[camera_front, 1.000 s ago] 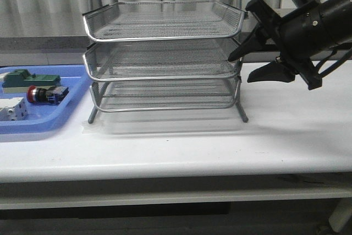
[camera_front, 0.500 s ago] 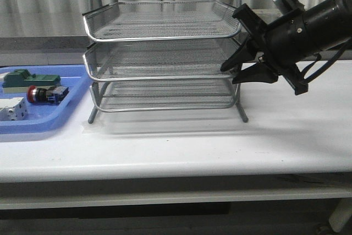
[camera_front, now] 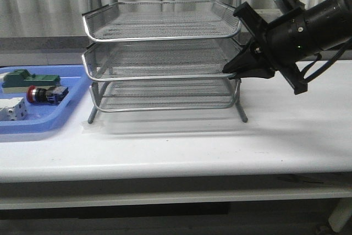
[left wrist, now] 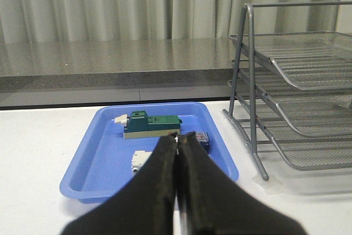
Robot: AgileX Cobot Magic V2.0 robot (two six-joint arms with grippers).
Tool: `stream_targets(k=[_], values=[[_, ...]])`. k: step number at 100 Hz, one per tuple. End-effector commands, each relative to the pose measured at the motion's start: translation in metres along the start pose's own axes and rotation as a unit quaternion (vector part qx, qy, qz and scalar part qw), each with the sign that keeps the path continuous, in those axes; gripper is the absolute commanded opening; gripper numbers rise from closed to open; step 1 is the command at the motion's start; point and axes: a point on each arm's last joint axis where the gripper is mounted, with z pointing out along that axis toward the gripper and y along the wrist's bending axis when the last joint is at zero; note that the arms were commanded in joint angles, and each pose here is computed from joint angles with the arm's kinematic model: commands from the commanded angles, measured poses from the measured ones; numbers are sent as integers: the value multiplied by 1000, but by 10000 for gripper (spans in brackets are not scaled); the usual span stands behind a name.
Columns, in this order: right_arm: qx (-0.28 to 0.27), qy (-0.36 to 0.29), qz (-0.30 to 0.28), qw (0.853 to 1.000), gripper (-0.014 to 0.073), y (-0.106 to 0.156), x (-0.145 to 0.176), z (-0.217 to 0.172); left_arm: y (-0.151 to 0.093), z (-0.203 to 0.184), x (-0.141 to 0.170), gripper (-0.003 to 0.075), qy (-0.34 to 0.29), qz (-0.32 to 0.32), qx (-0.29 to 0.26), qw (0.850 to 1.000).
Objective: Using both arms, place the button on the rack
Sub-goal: 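Reach the right gripper to the middle wire tray's front edge and grip it, then pull the middle wire tray out toward the robot with the right gripper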
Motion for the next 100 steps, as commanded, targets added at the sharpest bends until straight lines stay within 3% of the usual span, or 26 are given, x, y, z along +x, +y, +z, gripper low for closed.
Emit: stream_targets(k=[1,28,100], values=[[-45,8,-19,999,16,20,-1,-13,0,-1,7,-20,-32,-8,3,999],[-39,61,-23,997,16,9,24,-15,0,-1,7,-20,-32,-8,3,999],[-9,95,-43,995,16,1,103,-77,0,-1,7,-20,-32,-8,3,999]])
